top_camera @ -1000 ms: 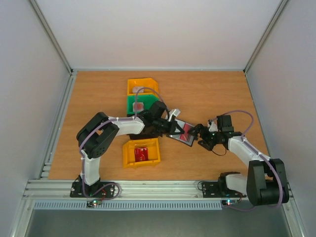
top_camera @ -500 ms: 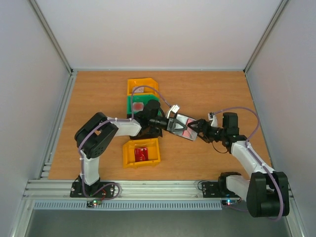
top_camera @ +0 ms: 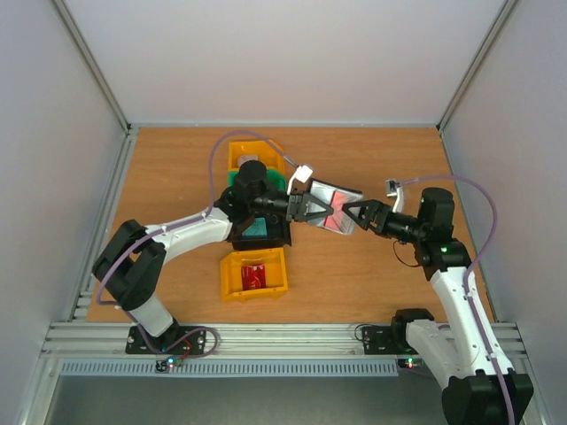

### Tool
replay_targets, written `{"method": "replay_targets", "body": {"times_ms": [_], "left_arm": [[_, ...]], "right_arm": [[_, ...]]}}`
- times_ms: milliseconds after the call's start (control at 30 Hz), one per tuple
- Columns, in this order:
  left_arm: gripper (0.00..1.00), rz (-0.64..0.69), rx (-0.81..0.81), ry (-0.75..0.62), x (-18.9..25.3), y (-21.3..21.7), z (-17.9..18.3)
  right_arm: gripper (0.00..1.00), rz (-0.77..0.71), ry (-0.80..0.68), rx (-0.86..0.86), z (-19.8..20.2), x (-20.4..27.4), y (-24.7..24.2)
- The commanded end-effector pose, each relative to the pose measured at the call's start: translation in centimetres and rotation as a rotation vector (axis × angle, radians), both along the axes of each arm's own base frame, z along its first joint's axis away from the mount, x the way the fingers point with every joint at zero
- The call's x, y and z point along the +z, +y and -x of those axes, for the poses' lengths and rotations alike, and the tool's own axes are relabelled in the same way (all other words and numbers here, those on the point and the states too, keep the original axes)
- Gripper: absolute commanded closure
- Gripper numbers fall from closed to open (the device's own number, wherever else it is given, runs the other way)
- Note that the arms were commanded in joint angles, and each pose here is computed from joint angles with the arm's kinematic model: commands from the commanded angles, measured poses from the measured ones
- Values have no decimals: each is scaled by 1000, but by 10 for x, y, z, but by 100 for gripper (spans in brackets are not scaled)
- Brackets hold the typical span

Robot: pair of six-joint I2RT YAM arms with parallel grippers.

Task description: Take the credit cards out of the card holder

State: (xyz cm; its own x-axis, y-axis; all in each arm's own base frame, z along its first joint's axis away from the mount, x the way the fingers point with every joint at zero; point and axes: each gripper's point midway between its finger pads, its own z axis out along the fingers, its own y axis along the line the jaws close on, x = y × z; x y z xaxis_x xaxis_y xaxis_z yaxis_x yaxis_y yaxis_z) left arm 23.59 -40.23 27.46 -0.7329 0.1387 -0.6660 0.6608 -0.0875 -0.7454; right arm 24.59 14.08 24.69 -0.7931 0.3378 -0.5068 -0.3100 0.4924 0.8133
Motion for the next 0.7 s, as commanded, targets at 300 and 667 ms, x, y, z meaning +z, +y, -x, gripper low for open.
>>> {"method": "replay_targets", "body": {"times_ms": [300, 667], "left_arm": [[100, 116, 92, -154, 80, 29, -25], [100, 143, 90, -148, 97, 33, -22]], "right_arm": [[2, 22, -10, 31, 15, 34, 1], [2, -42, -129, 98, 3, 80, 9]]}}
